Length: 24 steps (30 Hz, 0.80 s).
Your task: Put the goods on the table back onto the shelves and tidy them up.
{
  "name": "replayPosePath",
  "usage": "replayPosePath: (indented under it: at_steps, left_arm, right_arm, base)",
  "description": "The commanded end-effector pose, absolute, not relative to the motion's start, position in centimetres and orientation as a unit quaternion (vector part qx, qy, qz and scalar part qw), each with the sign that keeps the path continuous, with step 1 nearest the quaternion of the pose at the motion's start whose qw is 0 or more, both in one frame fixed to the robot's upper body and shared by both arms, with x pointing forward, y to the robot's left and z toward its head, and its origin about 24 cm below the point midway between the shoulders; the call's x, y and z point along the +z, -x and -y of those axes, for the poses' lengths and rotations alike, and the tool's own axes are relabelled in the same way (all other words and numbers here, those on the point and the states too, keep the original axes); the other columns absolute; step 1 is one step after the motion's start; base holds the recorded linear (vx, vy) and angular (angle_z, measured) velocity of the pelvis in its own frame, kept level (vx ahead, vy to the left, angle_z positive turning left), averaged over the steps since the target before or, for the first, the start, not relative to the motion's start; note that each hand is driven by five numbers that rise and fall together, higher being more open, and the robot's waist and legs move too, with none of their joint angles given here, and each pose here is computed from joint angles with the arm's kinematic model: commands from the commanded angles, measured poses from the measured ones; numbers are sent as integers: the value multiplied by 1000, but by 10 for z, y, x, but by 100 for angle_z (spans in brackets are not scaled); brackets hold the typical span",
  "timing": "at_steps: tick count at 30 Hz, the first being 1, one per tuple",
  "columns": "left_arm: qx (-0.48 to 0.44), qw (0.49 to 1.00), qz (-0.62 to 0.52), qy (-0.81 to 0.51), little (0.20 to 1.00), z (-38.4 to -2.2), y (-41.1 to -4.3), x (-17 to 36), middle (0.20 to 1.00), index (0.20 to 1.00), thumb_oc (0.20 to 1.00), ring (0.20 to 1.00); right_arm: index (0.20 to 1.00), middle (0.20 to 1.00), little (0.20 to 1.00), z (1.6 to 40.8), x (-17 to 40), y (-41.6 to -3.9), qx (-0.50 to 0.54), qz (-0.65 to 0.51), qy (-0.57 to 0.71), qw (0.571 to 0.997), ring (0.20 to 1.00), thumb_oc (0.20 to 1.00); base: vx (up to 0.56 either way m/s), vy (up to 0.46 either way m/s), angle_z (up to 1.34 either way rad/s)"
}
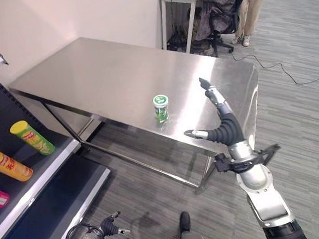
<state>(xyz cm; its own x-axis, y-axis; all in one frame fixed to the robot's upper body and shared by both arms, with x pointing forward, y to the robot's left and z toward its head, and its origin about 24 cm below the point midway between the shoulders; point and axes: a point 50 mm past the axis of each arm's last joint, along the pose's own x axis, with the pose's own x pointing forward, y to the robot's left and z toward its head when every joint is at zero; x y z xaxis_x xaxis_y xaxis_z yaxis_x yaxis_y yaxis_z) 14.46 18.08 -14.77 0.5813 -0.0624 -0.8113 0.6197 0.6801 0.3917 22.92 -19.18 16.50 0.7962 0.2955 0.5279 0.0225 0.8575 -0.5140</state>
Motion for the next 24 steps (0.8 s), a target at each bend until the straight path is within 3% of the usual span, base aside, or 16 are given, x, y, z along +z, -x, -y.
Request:
replayPosePath:
  at_steps: [1,5,10,19,24]
  left_arm:
    - [-209,808,-406,-373,1000,-199,-135,-147,1000,1000,1000,1000]
    - [-157,814,-440,-346,1000,-213,-134,-148,1000,1000,1000,1000]
    - [-162,809,-446,-347,1000,-215,-134,-148,1000,1000,1000,1000]
    - [-220,791,-447,-356,1000,-209,-122,-152,1000,1000,1000,1000]
    - [-233,788,-436,-366,1000,-212,-125,-149,1000,1000,1000,1000]
  right_arm:
    - [1000,1000,1000,204,171,-215,29,324,316,891,1000,1000]
    - [1000,1000,1000,204,158,-218,-3,297,314,902,1000,1000]
    - [1000,1000,1000,204,162,-214,-30,304,347,887,1000,1000]
    - [1000,1000,1000,226,161,-211,-27,272,418,866,1000,1000]
    - [1000,1000,1000,232,150,-228,7,235,407,883,1000,1000]
  base:
    - [120,477,21]
    - [43,347,-5]
    - [20,155,-72]
    - [84,-50,-13]
    - [43,-48,2]
